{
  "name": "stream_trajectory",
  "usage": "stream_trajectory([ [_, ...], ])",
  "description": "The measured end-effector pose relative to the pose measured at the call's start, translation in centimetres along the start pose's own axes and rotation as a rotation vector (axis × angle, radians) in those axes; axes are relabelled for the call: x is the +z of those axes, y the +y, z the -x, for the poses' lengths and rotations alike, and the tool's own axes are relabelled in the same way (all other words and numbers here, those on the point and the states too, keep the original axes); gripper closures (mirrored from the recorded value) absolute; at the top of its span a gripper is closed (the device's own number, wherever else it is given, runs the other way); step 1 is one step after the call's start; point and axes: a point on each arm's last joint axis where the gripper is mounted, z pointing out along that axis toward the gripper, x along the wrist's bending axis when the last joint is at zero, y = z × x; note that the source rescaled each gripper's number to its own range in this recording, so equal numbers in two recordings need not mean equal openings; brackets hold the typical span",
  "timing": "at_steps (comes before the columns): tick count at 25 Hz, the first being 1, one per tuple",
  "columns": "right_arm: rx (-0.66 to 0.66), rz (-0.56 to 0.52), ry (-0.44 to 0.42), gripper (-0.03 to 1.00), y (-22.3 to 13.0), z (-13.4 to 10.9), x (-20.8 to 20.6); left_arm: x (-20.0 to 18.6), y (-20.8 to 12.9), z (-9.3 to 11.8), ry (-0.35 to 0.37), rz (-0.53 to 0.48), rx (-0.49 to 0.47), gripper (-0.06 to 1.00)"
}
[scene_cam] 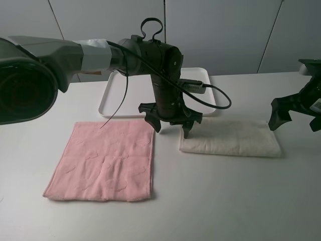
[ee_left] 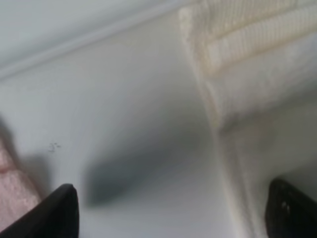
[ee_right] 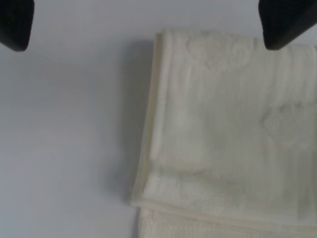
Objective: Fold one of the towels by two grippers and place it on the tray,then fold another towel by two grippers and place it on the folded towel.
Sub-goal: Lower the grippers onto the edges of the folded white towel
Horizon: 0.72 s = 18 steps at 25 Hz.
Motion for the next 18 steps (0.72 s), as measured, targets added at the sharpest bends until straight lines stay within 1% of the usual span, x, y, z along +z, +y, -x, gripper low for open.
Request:
stream_trajectory([
  [1, 0.0, -0.002, 0.0, -0.01, 0.0, 0.0, 0.1, 0.0, 0.0, -0.1, 0.009, 0.004, 0.006, -0.03],
  [4, 0.001, -0.055, 0.0, -0.01, -0.1, 0.1, 1.1, 0.0, 0.1, -0.2, 0.026, 0.013, 0.016, -0.03],
  [9, 0.004, -0.122, 0.001, -0.01, -0.3, 0.1, 2.8, 0.0, 0.2, -0.3, 0.029, 0.023, 0.035, -0.03],
  [18, 0.004, -0.115, 0.0, -0.01, -0.2, 0.2, 3.0, 0.5, 0.2, -0.3, 0.035, 0.023, 0.066, -0.03],
])
